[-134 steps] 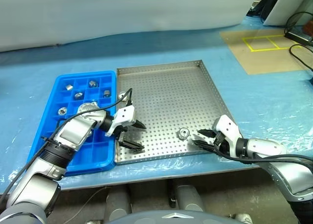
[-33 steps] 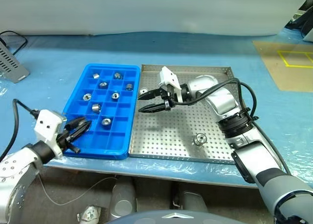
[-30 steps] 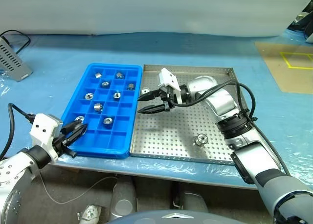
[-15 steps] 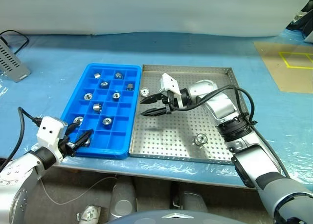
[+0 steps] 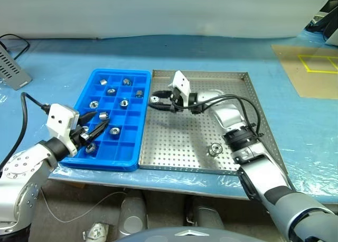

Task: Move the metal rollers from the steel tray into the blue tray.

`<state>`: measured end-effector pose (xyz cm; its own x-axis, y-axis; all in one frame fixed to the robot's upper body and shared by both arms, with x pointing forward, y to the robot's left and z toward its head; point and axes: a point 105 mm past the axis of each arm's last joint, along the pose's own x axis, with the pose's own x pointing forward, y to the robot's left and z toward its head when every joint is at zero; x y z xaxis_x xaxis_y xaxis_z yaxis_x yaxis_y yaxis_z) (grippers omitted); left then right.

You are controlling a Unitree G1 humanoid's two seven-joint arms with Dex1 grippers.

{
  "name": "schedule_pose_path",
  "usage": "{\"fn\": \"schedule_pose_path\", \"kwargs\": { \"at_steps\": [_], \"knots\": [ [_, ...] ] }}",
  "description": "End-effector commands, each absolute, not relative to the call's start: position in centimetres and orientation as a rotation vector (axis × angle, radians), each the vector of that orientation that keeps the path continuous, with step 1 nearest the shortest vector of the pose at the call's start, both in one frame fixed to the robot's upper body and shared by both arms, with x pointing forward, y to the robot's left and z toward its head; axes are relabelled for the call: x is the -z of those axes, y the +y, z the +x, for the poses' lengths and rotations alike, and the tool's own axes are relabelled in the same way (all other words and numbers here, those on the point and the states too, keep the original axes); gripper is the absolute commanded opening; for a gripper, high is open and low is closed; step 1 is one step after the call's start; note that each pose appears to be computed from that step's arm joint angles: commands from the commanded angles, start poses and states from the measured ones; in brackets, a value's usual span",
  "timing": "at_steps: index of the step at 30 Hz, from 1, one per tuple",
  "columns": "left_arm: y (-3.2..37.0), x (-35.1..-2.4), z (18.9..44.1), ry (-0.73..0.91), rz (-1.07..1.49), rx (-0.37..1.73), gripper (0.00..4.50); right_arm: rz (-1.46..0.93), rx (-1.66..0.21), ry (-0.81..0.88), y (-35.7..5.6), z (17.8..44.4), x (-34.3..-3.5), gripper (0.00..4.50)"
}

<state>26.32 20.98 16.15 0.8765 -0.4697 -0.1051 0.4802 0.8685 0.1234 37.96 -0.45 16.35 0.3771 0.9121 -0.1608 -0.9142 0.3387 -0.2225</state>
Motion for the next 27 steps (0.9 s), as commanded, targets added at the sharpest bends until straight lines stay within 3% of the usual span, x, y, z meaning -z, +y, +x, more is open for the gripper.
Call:
{"fn": "schedule_pose_path", "kwargs": {
  "at_steps": [1, 8, 14, 18, 27],
  "knots": [
    [20.1, -16.8, 26.8, 0.047, 0.161, 0.524, 2.73, -0.297, -1.066, -0.051, 0.2, 39.6, -17.0, 2.18],
    [20.0, -16.8, 27.7, 0.053, 0.184, 0.541, 2.73, -0.249, -0.913, -0.01, 1.3, 41.6, -14.4, 2.18],
    [19.7, -16.6, 28.0, 0.058, 0.194, 0.558, 2.73, -0.186, -0.706, -0.017, 0.7, 43.8, -14.5, 2.18],
    [20.0, -16.6, 28.1, 0.057, 0.199, 0.55, 2.73, -0.167, -0.709, -0.022, 1.2, 43.9, -14.7, 2.18],
    [19.6, -16.1, 28.5, 0.053, 0.192, 0.562, 2.73, -0.185, -0.745, 0.059, 3.0, 42.6, -11.4, 2.18]
  ]
}}
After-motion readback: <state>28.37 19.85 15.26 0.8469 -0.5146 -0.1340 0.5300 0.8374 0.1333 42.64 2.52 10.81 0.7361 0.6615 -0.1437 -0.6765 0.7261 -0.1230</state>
